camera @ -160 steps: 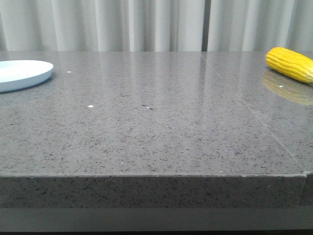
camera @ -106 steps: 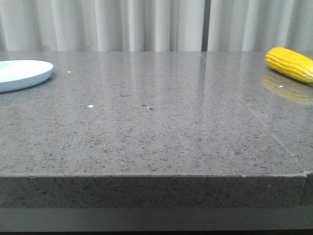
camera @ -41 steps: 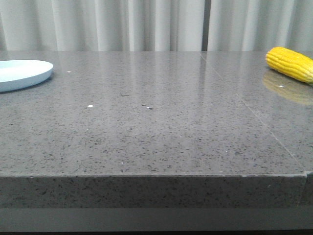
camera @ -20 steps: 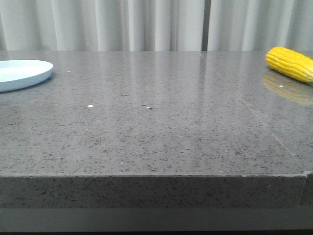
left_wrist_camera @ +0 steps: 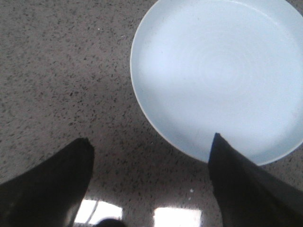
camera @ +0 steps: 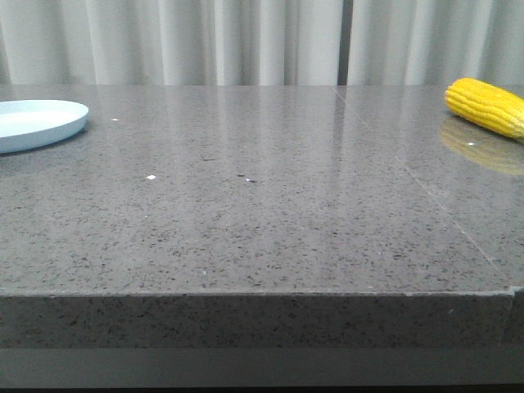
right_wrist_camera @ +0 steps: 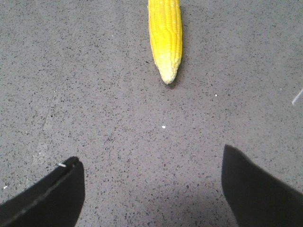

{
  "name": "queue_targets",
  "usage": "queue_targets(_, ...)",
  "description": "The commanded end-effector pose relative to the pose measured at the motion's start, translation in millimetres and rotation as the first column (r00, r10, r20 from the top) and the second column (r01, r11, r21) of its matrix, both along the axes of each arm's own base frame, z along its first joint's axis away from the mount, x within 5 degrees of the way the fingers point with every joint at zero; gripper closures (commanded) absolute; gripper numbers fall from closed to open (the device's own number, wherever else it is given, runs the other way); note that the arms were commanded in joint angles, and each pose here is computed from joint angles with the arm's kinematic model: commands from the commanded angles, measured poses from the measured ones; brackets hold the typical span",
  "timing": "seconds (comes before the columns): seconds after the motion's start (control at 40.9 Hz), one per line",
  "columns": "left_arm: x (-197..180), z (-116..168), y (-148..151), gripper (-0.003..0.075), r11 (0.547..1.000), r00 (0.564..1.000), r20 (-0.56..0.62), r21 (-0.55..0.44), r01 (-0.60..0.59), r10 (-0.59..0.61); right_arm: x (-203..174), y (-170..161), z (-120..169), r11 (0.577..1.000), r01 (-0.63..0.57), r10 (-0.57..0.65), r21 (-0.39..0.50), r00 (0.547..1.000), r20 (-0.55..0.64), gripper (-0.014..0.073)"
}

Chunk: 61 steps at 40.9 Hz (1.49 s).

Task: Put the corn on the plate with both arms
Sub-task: 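Lower the left gripper toward the pale blue plate's rim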

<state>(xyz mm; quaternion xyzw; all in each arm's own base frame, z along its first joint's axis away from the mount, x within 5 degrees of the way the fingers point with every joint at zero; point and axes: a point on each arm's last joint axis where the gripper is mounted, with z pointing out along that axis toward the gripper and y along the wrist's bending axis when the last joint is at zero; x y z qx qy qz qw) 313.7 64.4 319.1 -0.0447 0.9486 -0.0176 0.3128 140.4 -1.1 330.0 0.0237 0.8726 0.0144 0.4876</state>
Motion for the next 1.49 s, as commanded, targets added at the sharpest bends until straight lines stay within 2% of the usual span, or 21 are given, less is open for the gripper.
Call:
queue_targets(0.0, 14, 13, 7, 0.0219, 0.998, 0.995, 0.102, -0.059, 0.001, 0.005, 4, -1, 13, 1.000, 0.002, -0.001, -0.013, 0.996, 0.091, -0.0018)
queue_targets(0.392, 71, -25, 23, 0.0220, 0.989, 0.999, 0.031, -0.150, -0.014, 0.018, 4, -1, 13, 1.000, 0.002, -0.001, -0.013, 0.996, 0.091, -0.0018)
queue_targets(0.538, 83, -34, 27, 0.0266, 0.988, 1.000, 0.014, -0.157, -0.013, 0.015, 4, -1, 13, 1.000, 0.002, -0.001, -0.013, 0.996, 0.091, -0.0018)
queue_targets(0.636, 86, -38, 28, 0.0369, 0.987, 1.000, 0.007, -0.159, -0.014, 0.015, 4, -1, 13, 1.000, 0.002, -0.001, -0.013, 0.996, 0.091, -0.0018)
queue_targets(0.832, 87, -39, 28, 0.0676, 0.987, 1.000, 0.007, -0.158, -0.015, 0.017, 4, -1, 13, 1.000, 0.002, -0.001, -0.013, 0.996, 0.091, -0.0018)
queue_targets(0.881, 87, -39, 28, 0.0733, 0.987, 1.000, 0.009, -0.158, -0.015, 0.017, 4, -1, 13, 1.000, 0.002, -0.001, -0.013, 0.996, 0.091, -0.0018)
queue_targets(1.077, 86, -38, 27, 0.0741, 0.986, 1.000, 0.002, -0.164, -0.012, 0.012, 4, -1, 13, 1.000, 0.002, -0.001, -0.013, 0.996, 0.091, -0.0018)
queue_targets(1.224, 81, -24, 21, 0.0741, 0.981, 1.000, 0.030, -0.196, 0.000, 0.006, 4, -1, 13, 1.000, 0.002, -0.001, -0.013, 0.996, 0.091, -0.0018)
queue_targets(1.469, 70, 10, -16, 0.0741, 0.978, 0.992, 0.101, -0.183, 0.099, -0.082, 4, -1, 13, 1.000, 0.002, -0.001, -0.013, 0.996, 0.091, -0.0018)
